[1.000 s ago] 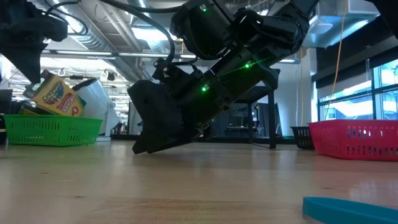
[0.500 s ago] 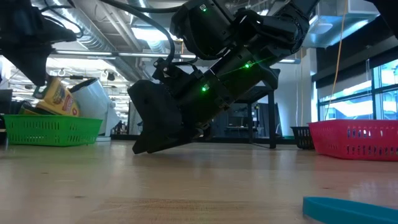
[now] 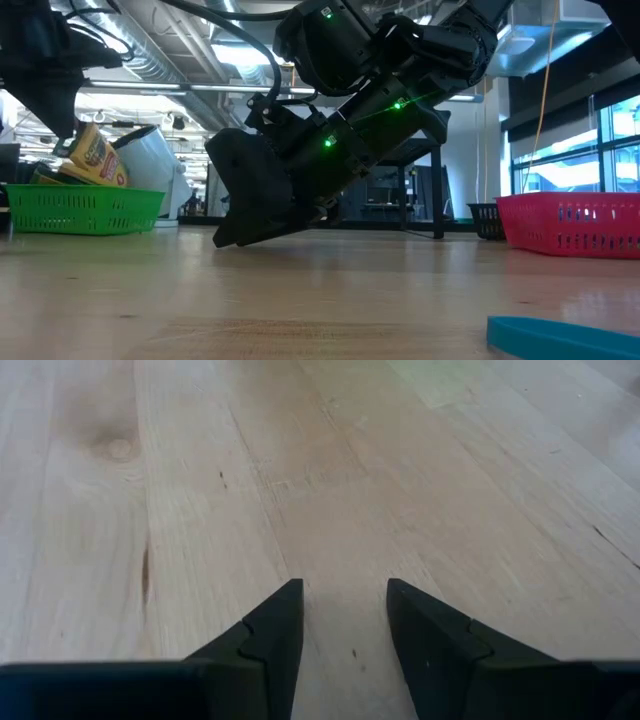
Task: Pick & Place Office Desk Supplies
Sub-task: Put the pack of crayons into the green bin
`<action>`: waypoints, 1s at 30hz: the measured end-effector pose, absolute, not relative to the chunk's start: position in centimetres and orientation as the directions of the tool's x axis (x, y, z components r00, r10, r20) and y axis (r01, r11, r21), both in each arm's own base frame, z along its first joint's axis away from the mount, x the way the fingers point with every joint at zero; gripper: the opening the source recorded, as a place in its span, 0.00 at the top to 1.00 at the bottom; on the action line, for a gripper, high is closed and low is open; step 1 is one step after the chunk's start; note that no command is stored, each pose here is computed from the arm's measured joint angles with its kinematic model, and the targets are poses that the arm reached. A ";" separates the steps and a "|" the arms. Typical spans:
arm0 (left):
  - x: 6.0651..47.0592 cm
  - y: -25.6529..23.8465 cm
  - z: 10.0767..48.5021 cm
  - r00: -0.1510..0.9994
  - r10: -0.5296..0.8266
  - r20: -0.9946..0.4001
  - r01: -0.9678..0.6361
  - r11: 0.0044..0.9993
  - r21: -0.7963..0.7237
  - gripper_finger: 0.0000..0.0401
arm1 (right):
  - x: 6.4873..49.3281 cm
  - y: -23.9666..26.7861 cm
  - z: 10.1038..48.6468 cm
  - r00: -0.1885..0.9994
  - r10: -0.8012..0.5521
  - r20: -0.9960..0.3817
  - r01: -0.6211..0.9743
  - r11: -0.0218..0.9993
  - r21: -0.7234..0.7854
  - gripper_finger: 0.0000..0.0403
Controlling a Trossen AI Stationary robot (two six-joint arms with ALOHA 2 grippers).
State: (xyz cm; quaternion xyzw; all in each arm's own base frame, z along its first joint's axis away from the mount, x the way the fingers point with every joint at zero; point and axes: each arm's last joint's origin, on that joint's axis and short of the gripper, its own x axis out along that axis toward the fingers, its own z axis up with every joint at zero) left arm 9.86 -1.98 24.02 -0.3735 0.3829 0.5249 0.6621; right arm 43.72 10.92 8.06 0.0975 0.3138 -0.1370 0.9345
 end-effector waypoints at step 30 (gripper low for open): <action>9.6 -1.7 24.1 0.136 0.497 -0.857 -0.984 0.168 -0.059 0.67 | 43.7 10.9 8.1 0.766 -0.195 -0.613 0.317 0.944 0.096 0.63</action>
